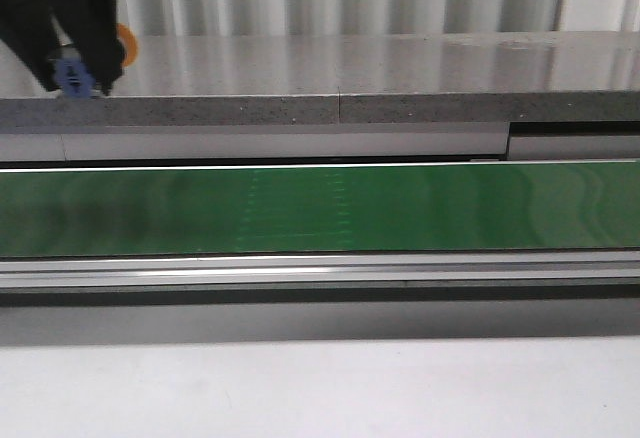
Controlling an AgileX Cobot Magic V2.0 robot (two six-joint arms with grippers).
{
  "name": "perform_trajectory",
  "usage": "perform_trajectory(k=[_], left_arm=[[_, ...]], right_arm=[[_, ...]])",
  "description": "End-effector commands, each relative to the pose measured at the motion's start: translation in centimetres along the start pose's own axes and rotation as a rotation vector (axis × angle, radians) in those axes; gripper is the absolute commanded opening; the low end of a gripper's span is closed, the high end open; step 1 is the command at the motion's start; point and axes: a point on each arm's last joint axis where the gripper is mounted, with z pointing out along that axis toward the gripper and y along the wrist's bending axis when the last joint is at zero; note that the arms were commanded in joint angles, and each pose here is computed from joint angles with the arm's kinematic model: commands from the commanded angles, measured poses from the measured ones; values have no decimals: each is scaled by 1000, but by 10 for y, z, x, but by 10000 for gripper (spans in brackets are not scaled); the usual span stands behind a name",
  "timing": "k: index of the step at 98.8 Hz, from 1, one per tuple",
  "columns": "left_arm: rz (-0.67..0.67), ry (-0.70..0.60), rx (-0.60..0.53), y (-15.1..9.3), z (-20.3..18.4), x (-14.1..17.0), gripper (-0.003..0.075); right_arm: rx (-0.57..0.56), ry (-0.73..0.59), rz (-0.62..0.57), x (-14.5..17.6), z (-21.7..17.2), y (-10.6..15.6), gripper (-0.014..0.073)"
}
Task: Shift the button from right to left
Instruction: 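Grasp the yellow button off the belt with the left gripper and lift, then carry the button over the blue tray and lower it in with the left gripper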
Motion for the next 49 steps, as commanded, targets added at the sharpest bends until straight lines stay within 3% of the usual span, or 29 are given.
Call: perform_trajectory(k=[1, 31, 49], left_arm=[[13, -82, -18, 24, -29, -2, 50], [-27, -3, -137, 112, -34, 12, 50], [-142, 23, -190, 157, -32, 21, 50]], right_arm=[[5, -96, 6, -14, -3, 0, -65], [5, -96, 6, -14, -3, 0, -65], [5, -96, 6, -14, -3, 0, -65]])
